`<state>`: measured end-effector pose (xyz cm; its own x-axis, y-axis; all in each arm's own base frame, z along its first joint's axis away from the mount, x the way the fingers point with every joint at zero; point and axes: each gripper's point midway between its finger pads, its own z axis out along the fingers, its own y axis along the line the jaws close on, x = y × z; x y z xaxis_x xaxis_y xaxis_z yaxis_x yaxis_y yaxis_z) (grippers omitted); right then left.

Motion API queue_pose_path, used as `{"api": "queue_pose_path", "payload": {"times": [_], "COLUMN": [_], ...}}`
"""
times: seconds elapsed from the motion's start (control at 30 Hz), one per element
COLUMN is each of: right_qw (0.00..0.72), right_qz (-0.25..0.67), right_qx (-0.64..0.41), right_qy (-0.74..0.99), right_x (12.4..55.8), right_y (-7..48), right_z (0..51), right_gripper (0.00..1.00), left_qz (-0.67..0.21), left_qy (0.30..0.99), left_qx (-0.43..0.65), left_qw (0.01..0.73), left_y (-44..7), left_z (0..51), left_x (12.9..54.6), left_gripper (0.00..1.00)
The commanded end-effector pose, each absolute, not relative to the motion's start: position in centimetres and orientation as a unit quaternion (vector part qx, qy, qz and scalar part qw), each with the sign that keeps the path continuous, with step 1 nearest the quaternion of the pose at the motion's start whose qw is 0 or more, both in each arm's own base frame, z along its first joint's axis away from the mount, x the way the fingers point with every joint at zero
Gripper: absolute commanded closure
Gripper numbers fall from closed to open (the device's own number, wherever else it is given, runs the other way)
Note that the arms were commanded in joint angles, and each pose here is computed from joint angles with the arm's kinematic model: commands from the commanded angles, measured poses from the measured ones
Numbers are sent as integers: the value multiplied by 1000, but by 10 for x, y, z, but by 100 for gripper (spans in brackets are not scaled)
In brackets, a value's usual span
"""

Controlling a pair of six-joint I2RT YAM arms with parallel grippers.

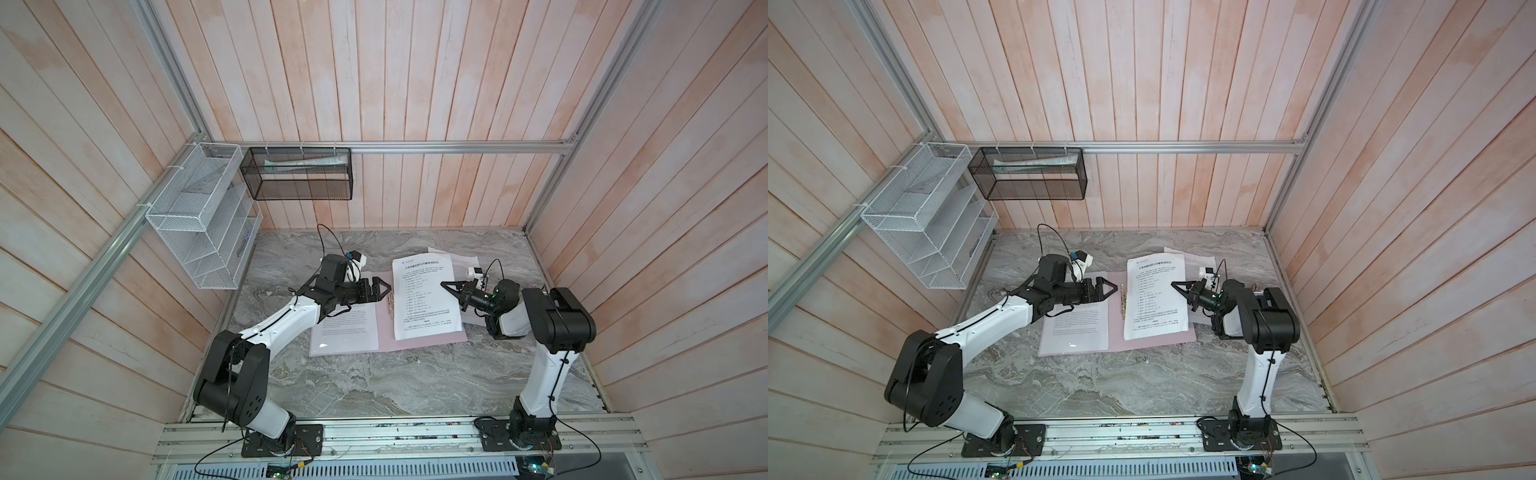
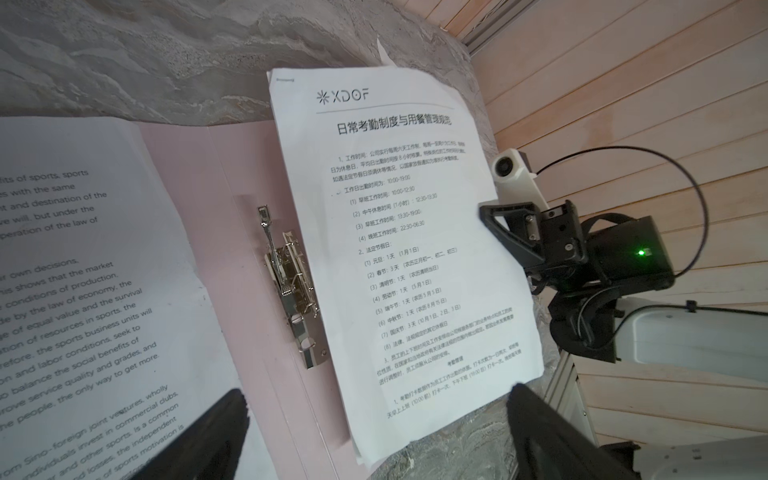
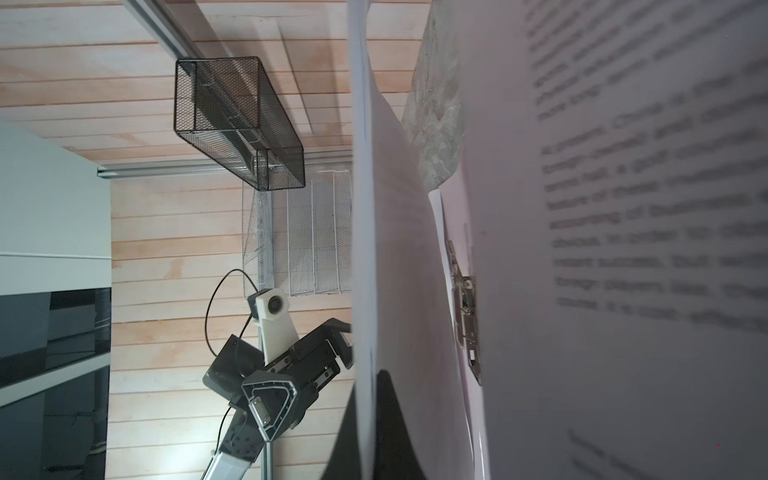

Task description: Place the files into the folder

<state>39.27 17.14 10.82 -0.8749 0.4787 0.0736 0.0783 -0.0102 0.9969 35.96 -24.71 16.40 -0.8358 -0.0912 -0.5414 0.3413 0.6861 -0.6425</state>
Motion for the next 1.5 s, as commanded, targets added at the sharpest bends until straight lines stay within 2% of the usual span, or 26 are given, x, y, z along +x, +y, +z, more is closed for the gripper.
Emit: {"api": "queue_pose_path", "payload": {"times": [0.0, 0.37, 0.67, 1.07, 1.47], "right_qw": [172, 181, 186, 184, 198], "right_qz": [697, 659, 621, 612, 578], "right_qx": [208, 203, 189, 203, 172], "right_qy": [664, 701, 738, 742, 773], "right_x": [395, 385, 361, 346, 350], "right_y": [170, 166, 156, 149, 143], "right_z": [115, 99, 78, 63, 61], "right_gripper": [100, 100, 100, 100, 100], "left_qz": [-381, -374, -376, -379, -383], "left_qy": [876, 882, 882, 882, 883], "left_qx": [74, 70, 78, 81, 84], "left_qw": [286, 277, 274, 268, 259], "left_y": [-239, -235, -238, -241, -243], "left_z": [166, 153, 155, 149, 144], "left_x": [358, 357, 361, 361, 362], "left_gripper": [1, 2, 2, 2, 2]}}
